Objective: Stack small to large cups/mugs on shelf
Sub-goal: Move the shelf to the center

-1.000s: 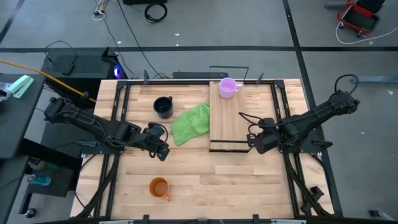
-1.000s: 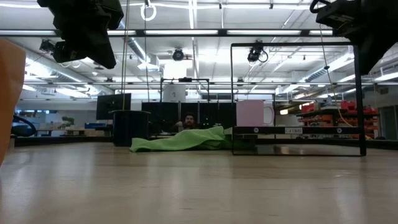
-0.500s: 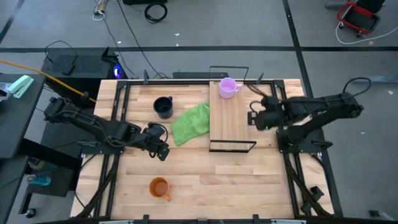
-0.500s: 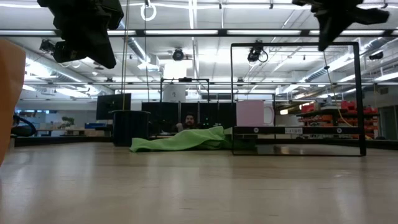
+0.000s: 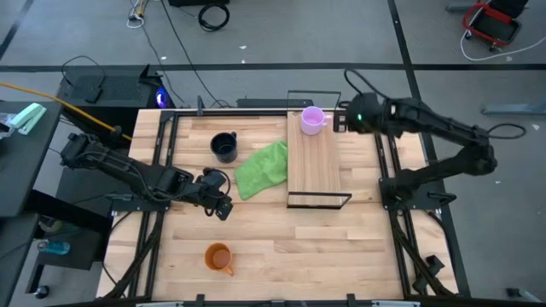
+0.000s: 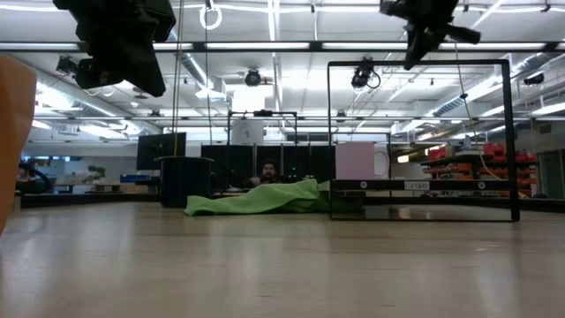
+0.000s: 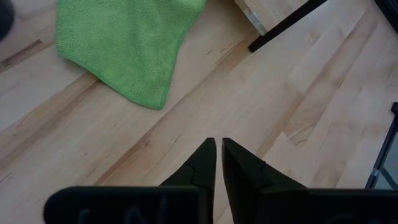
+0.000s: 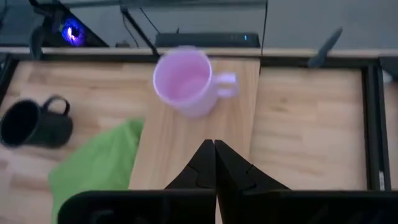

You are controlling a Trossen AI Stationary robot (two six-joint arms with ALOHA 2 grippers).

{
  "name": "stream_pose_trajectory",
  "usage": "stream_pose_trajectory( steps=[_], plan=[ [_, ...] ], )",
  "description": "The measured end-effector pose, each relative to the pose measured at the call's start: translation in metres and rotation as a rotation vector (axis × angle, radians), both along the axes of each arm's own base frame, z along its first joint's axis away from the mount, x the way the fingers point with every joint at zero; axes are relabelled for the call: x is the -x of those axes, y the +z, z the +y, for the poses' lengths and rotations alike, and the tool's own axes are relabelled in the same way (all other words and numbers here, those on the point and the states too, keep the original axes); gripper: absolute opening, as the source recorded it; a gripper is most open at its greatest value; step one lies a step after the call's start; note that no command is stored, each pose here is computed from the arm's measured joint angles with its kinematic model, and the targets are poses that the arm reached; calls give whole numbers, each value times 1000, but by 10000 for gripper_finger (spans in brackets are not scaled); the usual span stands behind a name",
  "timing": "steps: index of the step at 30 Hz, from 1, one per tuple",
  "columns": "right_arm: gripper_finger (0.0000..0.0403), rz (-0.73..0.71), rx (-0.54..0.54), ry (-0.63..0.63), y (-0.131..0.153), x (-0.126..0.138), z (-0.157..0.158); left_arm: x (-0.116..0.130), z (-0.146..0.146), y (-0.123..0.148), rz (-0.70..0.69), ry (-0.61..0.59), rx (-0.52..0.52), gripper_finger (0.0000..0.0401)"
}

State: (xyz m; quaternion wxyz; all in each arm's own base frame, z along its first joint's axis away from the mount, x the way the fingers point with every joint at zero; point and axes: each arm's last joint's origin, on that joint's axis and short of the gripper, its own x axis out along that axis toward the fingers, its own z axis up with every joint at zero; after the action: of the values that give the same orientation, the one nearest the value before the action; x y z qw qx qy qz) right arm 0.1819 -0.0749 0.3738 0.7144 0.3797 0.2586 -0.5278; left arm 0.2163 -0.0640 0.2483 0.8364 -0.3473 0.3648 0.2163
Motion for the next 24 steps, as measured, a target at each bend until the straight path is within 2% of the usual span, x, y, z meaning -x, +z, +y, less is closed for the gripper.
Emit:
stream_pose_trajectory(
  steps=[6, 14, 24],
  plan=[
    [1, 39, 47, -41, 1, -11, -42, 0, 0, 0, -3, 12, 11, 40],
    [1, 171, 11, -139, -19, -27, -103, 0, 0, 0, -3, 14, 12, 33],
    [0, 234, -17, -295, -42, -25, -159, 0, 0, 0, -3, 13, 12, 40]
  ],
)
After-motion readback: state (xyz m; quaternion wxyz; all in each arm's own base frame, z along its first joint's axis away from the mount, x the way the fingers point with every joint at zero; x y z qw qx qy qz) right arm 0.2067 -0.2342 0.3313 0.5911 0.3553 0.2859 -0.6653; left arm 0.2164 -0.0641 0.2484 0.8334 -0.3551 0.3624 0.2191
